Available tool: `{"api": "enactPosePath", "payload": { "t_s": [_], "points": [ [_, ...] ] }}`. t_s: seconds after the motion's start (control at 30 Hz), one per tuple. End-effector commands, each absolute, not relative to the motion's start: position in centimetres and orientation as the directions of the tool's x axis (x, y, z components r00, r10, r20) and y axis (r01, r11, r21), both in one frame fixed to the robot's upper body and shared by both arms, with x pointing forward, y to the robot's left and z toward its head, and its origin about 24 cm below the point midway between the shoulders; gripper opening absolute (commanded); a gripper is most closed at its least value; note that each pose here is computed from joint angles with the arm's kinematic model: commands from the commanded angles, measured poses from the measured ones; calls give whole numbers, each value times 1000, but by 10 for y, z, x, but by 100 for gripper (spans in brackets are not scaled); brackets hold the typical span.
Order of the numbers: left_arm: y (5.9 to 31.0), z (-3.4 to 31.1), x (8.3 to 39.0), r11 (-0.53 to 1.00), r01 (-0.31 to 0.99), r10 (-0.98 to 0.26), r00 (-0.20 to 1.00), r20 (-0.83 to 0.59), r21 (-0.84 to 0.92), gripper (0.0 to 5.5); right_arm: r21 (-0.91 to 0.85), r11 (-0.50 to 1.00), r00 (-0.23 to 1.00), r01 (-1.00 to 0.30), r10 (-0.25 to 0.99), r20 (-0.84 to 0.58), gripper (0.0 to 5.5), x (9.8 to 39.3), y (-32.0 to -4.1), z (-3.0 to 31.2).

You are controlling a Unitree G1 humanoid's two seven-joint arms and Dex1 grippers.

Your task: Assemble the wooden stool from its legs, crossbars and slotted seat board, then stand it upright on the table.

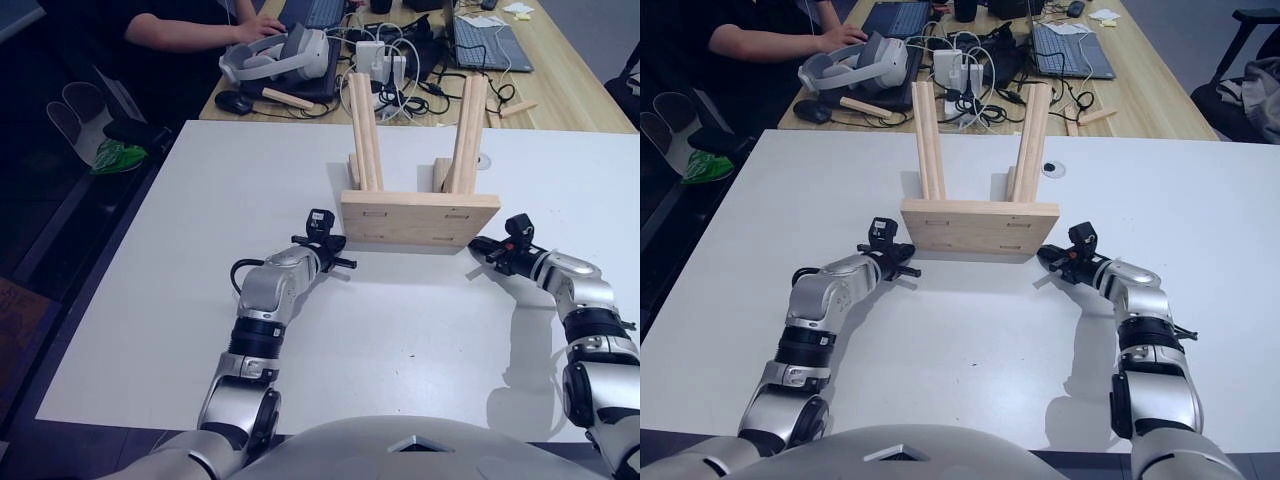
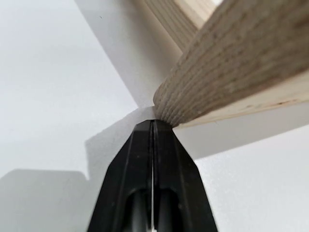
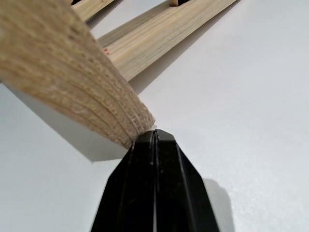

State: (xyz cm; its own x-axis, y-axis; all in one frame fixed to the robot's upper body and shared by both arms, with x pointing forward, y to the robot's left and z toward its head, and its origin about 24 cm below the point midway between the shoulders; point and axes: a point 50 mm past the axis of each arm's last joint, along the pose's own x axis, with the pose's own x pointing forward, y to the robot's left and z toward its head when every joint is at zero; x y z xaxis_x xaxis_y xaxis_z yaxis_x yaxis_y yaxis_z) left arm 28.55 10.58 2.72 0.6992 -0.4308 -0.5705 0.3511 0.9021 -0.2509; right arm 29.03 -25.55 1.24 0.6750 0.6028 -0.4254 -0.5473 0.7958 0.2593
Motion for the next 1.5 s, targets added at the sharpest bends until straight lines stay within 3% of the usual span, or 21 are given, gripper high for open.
{"api": "enactPosePath", "payload": {
  "t_s": [0.03, 0.5, 1.5],
  "points": [
    [86, 40, 280, 815, 452, -579, 646, -497, -362, 3, 291, 731, 648, -617, 682, -339, 0, 296, -239, 27],
    [86, 73, 276, 678, 537, -714, 642, -279, -502, 3, 383, 593, 552, -708, 803, -225, 0, 276, -215, 66],
    [87, 133, 283, 437, 632, -744, 654, 137, -640, 3, 415, 460, 514, -785, 858, 20, 0, 275, -191, 137]
  ]
}}
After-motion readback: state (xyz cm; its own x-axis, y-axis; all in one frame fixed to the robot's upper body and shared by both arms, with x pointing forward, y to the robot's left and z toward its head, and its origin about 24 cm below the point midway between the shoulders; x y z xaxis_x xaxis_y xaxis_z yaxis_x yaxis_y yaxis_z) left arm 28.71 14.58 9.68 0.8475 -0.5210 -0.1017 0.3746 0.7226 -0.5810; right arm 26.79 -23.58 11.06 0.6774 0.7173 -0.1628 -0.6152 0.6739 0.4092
